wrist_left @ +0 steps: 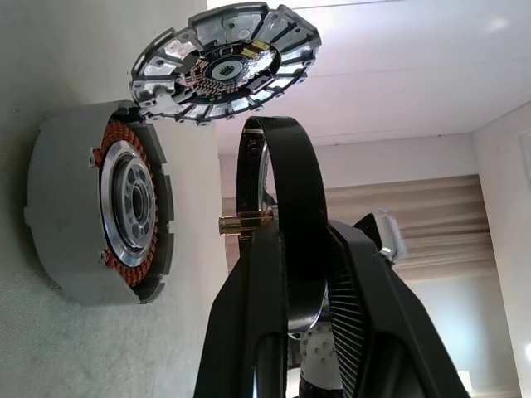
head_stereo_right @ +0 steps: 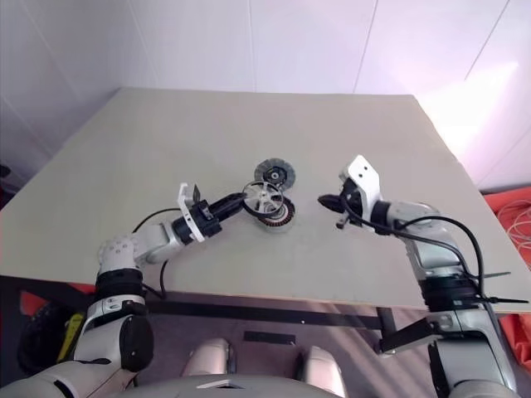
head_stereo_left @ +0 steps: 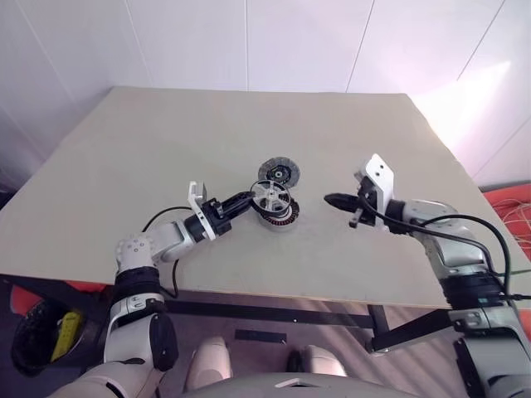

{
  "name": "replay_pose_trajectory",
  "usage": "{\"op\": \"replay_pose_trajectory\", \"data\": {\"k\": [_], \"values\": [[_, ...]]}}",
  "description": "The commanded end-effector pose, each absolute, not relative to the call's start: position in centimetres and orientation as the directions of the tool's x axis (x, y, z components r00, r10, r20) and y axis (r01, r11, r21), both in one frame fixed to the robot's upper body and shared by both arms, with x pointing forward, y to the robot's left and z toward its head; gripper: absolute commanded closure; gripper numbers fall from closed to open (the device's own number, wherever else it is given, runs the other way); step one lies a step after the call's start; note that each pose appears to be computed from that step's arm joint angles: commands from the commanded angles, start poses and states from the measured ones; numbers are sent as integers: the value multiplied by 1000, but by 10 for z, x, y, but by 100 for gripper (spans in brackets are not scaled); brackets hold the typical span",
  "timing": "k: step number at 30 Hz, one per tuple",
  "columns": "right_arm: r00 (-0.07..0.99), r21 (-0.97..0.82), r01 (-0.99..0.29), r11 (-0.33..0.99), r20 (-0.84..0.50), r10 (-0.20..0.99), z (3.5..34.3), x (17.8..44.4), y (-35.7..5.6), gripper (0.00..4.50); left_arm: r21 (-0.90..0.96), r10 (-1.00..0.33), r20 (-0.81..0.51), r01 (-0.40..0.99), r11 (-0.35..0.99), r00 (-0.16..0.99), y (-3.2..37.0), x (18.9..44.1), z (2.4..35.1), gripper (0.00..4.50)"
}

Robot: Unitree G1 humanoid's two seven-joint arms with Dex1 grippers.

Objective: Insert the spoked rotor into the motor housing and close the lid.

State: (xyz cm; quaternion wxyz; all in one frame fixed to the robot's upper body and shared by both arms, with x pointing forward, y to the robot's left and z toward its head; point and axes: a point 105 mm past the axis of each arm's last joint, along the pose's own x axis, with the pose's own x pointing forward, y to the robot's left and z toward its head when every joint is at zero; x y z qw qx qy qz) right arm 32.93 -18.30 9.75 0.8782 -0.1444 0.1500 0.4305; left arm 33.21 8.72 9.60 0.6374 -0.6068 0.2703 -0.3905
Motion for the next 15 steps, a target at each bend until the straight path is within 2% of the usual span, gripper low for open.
{"op": "replay_pose_trajectory", "data": {"k": [1,8,15], "values": [[558,-130,-825,550,-342,757,118,317,-182,450,-978,-830,168,196,-73,532,79,339,105,414],[557,-130,-827,547,-322,766,126,310,-179,450,-983,-846,153,168,-76,511,61,347,99,414],[579,-140,-812,567,-316,751,127,314,-183,450,-985,-835,123,172,-34,536,66,354,94,414]]}}
